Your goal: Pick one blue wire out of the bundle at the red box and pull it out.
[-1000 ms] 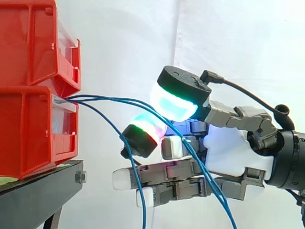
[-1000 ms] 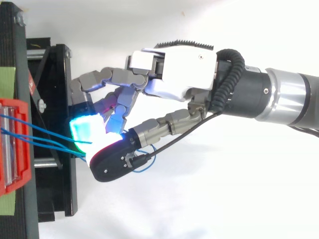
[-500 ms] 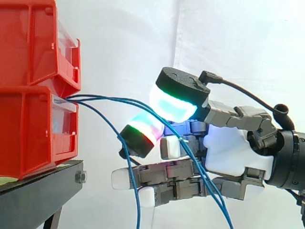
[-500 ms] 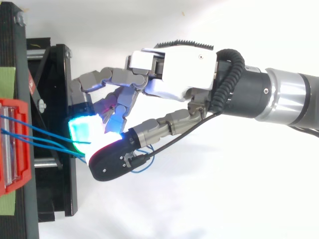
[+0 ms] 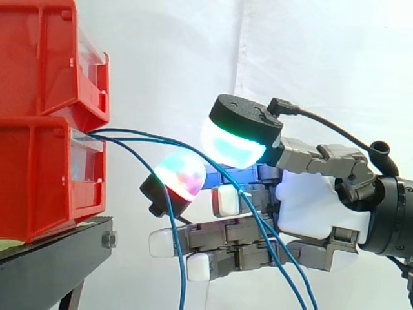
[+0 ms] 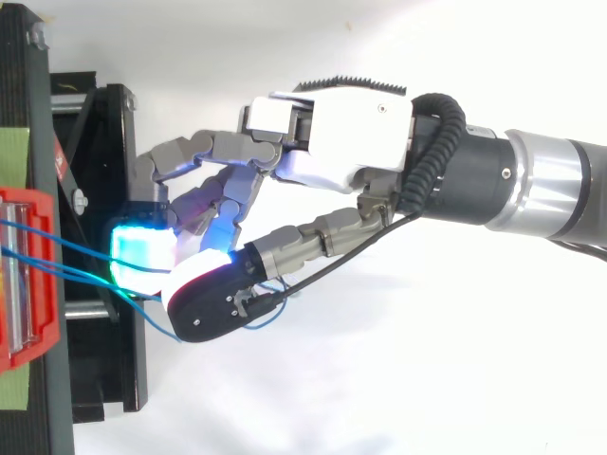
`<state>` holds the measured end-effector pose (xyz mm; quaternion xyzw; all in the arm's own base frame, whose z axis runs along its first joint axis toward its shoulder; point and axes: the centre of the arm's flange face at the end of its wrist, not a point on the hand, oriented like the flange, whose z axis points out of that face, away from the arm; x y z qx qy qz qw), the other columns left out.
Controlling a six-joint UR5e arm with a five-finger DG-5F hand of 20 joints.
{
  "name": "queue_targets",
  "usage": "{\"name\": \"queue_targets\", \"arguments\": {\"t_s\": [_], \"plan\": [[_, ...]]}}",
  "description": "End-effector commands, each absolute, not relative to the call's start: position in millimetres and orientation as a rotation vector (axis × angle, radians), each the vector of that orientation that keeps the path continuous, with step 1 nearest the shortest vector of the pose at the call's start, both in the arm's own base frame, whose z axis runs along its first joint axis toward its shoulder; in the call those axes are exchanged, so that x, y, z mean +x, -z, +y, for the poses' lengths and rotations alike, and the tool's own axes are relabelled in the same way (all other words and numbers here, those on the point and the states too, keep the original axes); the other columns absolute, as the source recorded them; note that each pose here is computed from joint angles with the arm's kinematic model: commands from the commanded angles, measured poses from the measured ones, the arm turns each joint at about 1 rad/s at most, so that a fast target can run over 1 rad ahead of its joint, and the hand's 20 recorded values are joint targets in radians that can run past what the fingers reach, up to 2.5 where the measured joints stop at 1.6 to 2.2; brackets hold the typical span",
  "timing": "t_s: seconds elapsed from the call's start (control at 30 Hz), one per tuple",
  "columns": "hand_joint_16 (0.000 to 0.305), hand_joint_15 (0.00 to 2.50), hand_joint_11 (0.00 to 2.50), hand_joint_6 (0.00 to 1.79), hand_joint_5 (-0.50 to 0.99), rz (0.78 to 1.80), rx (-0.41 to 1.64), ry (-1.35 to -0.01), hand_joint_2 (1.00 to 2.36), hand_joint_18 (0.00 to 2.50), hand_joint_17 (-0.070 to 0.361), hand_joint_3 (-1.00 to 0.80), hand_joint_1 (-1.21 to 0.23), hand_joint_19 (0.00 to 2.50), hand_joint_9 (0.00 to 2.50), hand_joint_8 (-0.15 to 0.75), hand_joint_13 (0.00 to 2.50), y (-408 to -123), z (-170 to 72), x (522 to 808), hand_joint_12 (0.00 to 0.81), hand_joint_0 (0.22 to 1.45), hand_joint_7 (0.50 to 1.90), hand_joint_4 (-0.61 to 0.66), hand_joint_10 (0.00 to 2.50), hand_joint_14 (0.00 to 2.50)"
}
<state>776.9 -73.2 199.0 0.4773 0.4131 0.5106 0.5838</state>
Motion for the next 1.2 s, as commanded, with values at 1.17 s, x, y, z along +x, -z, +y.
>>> {"name": "queue_targets", "arguments": {"t_s": [1.17], "plan": [[0.048, 0.29, 0.39, 0.50, 0.04, 0.966, 1.110, -1.198, 1.01, 0.62, 0.107, -0.39, -0.59, 0.56, 1.27, 0.205, 0.66, -199.4, -69.4, 777.5, 0.344, 0.54, 1.50, 0.24, 0.01, 0.01]]}}
